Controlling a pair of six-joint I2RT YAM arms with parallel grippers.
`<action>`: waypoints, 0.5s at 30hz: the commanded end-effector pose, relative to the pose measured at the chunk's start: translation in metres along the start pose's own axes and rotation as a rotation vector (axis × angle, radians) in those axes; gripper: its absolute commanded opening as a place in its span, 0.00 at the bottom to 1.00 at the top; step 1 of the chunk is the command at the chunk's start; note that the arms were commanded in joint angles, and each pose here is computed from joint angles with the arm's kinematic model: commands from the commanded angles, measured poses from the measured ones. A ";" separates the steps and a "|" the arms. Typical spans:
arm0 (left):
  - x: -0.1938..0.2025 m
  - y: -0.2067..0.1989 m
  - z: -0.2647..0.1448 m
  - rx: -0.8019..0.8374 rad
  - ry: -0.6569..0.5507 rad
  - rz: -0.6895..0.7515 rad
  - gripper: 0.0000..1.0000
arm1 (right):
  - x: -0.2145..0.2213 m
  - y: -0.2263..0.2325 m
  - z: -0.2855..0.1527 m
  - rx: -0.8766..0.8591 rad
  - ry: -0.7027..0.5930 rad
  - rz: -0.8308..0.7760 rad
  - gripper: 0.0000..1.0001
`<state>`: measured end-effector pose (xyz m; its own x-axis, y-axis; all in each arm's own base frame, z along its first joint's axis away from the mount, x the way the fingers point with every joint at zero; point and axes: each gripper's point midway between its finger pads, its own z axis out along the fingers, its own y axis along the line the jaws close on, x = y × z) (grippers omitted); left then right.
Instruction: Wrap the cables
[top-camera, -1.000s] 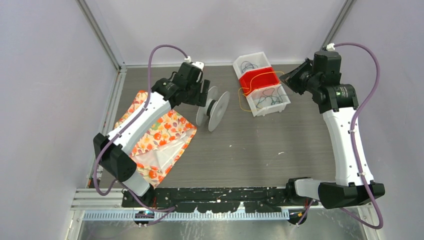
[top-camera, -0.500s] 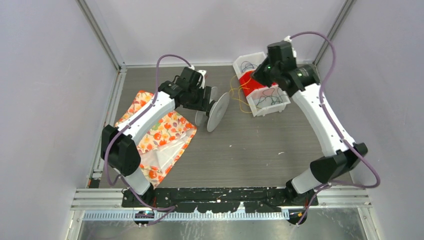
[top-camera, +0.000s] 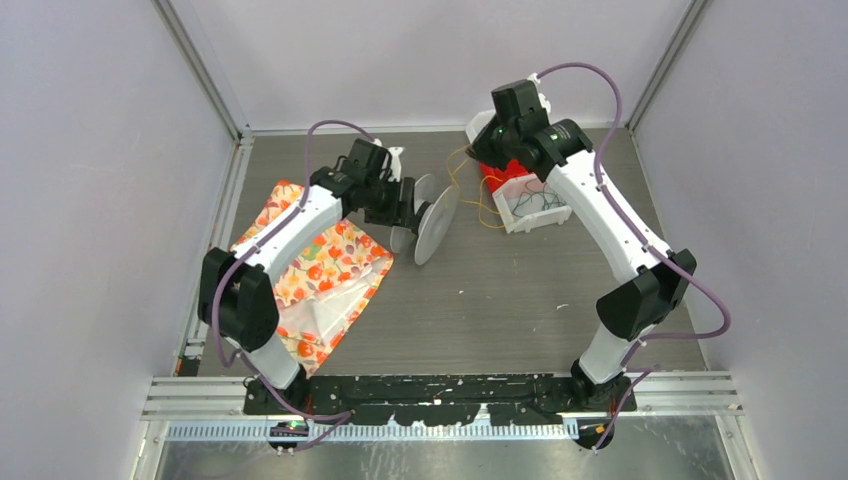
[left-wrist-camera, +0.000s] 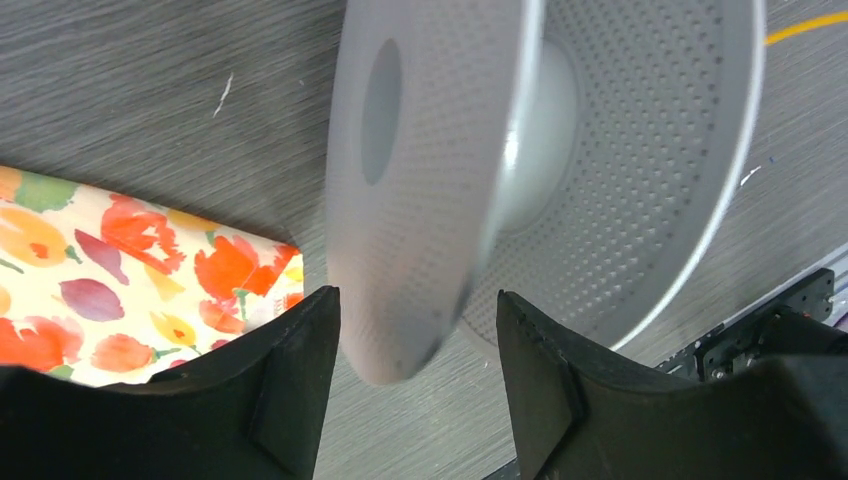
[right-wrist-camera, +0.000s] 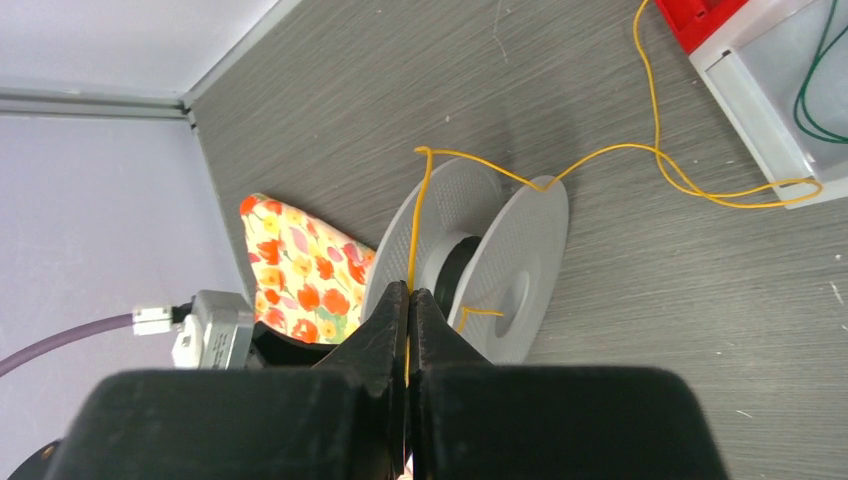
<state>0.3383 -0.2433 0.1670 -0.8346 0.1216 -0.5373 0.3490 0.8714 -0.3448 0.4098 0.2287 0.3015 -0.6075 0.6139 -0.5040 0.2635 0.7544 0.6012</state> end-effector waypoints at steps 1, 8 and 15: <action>-0.022 -0.011 -0.024 0.111 -0.086 0.043 0.60 | -0.029 0.041 -0.039 -0.154 -0.079 0.058 0.01; -0.023 -0.008 -0.030 0.197 -0.090 0.022 0.58 | -0.032 0.055 -0.061 -0.219 -0.076 0.091 0.00; -0.023 -0.009 -0.029 0.203 -0.086 0.021 0.58 | -0.017 0.061 -0.040 -0.200 -0.044 0.098 0.00</action>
<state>0.3410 -0.2346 0.1849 -0.8293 0.0923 -0.5512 0.3958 0.7932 -0.4628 0.4031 0.2416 0.3501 -0.5748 0.6673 -0.4736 0.2012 0.6762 0.7087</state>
